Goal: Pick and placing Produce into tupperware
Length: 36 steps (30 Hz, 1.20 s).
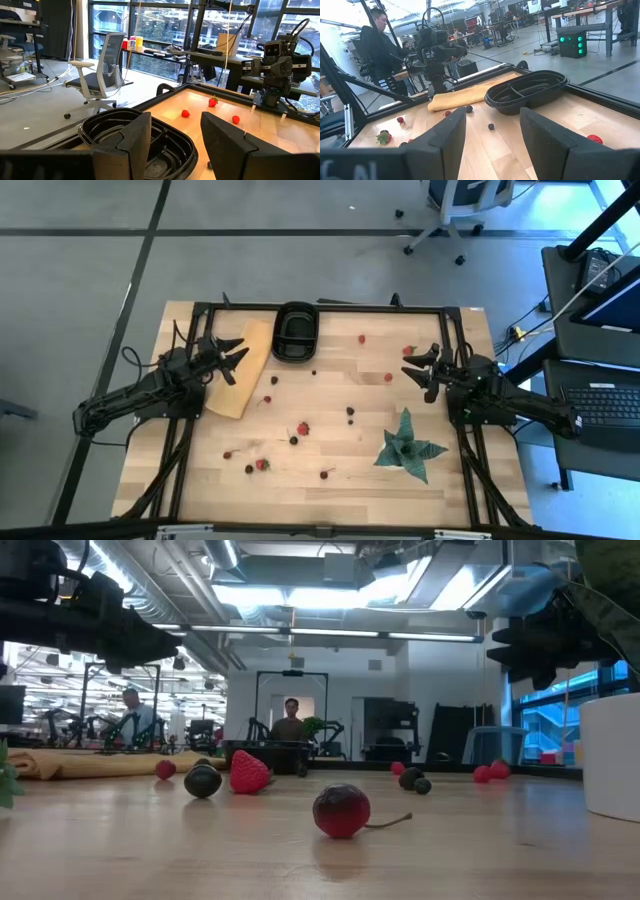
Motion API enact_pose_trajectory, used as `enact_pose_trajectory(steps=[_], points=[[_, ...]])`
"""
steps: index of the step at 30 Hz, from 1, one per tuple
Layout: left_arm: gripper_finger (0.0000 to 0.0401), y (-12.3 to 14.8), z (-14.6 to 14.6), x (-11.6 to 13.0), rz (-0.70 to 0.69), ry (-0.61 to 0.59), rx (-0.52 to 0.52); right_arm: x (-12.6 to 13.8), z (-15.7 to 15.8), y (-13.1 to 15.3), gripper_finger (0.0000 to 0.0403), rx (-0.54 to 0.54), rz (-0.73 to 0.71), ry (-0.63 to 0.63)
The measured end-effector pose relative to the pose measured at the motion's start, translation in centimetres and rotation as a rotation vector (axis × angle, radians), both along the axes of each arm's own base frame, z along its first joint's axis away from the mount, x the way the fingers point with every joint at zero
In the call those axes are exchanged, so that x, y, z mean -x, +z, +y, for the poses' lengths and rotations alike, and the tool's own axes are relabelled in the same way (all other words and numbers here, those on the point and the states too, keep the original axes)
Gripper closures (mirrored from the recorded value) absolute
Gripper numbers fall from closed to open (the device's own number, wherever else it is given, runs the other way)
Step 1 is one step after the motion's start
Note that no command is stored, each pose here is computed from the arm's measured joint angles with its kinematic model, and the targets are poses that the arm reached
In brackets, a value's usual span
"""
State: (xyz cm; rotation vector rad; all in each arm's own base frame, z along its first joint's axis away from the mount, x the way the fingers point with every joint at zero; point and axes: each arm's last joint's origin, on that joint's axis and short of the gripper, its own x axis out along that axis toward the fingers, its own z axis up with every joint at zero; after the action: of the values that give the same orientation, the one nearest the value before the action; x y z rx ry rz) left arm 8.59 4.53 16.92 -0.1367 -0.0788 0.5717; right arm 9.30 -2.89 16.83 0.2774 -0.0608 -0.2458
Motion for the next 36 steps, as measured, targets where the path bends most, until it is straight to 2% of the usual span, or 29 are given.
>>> enact_pose_trajectory(steps=[33,36], points=[[0.0235,0.0,0.0,0.0,0.0,0.0,0.0,0.0,0.0,0.02,0.0215,0.001,-0.002,-0.001],[0.0235,0.0,0.0,0.0,0.0,0.0,0.0,0.03,-0.11,0.12,0.0215,0.006,-0.011,-0.039]])
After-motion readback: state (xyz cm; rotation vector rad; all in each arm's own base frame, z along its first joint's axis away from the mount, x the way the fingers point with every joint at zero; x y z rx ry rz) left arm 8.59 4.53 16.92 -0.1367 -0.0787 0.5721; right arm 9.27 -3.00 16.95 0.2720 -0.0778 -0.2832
